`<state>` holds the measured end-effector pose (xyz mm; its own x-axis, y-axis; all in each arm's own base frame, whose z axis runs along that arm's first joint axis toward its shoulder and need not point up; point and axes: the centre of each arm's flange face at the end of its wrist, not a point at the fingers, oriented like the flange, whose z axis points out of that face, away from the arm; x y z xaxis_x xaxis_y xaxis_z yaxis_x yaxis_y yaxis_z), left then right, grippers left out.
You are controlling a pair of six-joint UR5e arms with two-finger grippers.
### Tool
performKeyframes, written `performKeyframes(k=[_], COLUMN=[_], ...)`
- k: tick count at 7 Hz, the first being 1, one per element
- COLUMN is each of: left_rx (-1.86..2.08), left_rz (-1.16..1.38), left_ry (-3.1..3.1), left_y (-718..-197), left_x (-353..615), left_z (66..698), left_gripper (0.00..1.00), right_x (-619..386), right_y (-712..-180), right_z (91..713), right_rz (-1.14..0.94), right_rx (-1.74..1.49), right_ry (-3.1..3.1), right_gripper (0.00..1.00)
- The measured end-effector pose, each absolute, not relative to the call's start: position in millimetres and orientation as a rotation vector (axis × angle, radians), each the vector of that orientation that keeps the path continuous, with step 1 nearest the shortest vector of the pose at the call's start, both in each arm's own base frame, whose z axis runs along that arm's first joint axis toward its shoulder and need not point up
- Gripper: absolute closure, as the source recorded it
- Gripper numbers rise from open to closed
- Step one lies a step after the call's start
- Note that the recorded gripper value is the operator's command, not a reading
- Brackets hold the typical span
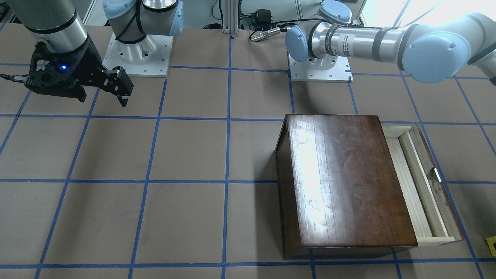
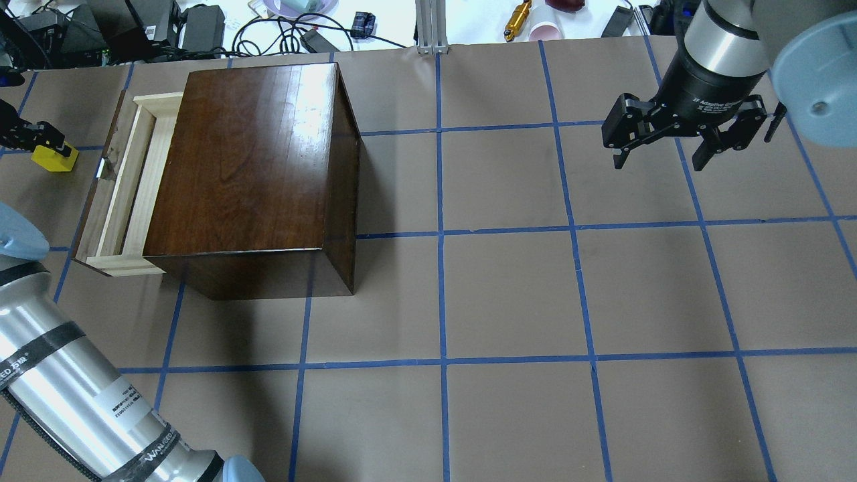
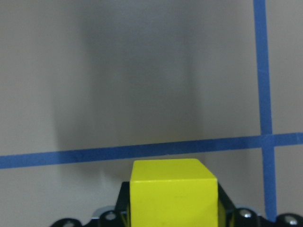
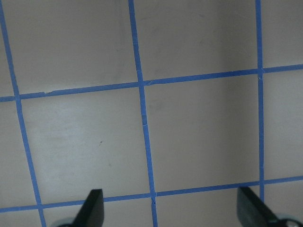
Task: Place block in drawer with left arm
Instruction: 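Lift the yellow cube and carry it over the open drawer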
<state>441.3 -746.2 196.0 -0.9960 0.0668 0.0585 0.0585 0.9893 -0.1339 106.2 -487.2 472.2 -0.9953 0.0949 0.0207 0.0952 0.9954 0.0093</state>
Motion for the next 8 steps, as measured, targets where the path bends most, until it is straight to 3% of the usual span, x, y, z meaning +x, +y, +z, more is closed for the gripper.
performKeyframes(k=[4, 8], left_rx=[-0.109, -0.107], left_rz=[0.178, 0.092], left_ry=[-3.071, -3.038], left_y=[-725.6, -670.9], left_x=[414.9, 338.5], left_z=[259.4, 348.9], left_gripper=[0.89, 0.9], right_x=[106.3, 106.2], right_y=[-487.2, -487.2], right_z=[472.2, 472.2], right_rz=[-0.016, -0.016], right_rx=[-0.148, -0.149], right_ry=[-3.118, -3.118], right_gripper=[0.0, 0.0])
